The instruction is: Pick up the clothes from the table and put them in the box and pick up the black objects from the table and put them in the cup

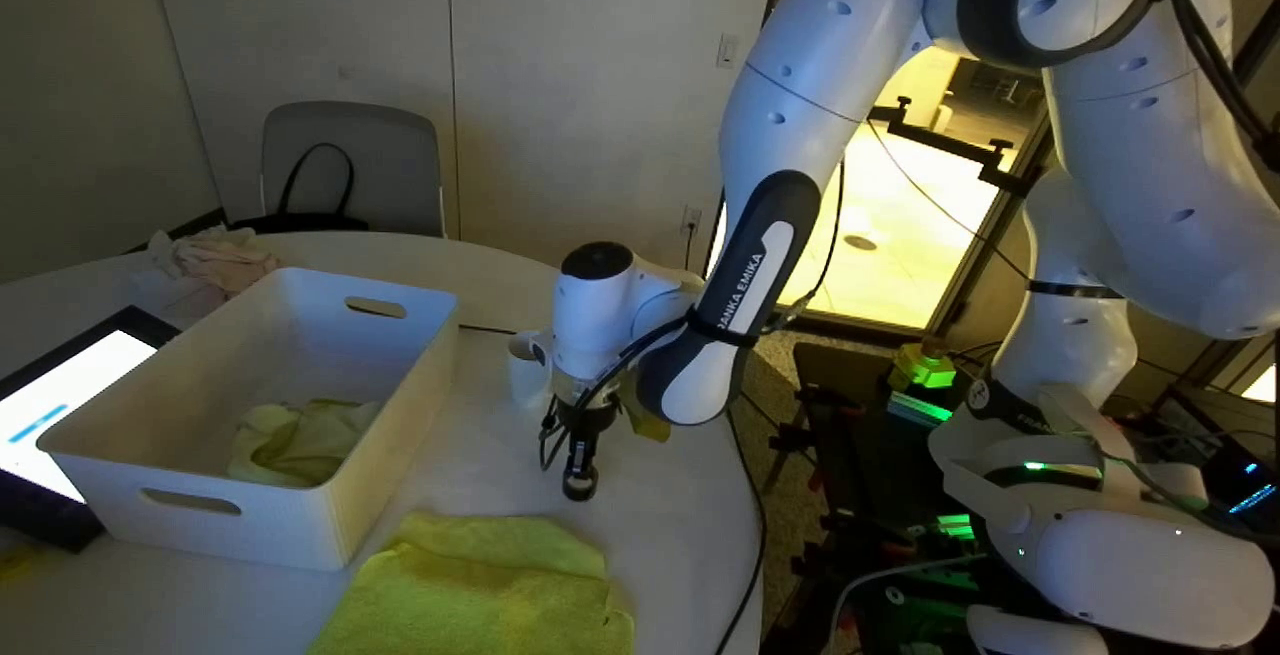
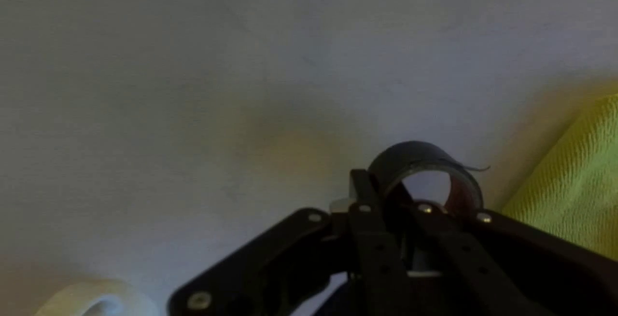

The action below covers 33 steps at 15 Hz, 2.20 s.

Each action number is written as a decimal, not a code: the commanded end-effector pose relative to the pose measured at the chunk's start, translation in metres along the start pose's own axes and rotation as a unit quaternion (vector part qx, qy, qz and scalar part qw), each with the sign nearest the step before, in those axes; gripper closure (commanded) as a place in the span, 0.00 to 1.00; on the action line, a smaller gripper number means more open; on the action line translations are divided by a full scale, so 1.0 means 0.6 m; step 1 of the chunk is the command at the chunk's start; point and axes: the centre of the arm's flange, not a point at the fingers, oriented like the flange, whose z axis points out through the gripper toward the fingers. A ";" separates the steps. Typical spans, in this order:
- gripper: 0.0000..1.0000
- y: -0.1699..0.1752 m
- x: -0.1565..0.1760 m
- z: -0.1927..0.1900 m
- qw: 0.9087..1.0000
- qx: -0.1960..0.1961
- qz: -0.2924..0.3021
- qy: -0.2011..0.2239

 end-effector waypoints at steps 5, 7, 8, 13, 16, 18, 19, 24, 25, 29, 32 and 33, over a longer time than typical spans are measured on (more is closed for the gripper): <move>0.90 0.055 0.032 -0.126 0.999 -0.041 0.025 0.020; 0.90 0.076 0.049 -0.147 0.997 -0.049 0.046 0.032; 0.90 0.086 0.058 -0.154 0.997 -0.050 0.052 0.038; 0.90 0.137 0.112 -0.186 0.990 -0.057 0.104 0.073; 0.90 0.167 0.136 -0.200 0.985 -0.063 0.134 0.093; 0.90 0.186 0.149 -0.208 0.979 -0.073 0.157 0.106; 0.90 0.195 0.153 -0.210 0.977 -0.079 0.167 0.110; 0.90 0.229 0.158 -0.195 0.965 -0.110 0.208 0.115; 0.90 0.234 0.158 -0.191 0.964 -0.114 0.214 0.114; 0.90 0.240 0.159 -0.172 0.960 -0.122 0.228 0.108; 0.90 0.242 0.161 -0.162 0.956 -0.131 0.239 0.106; 0.90 0.243 0.162 -0.160 0.954 -0.135 0.244 0.107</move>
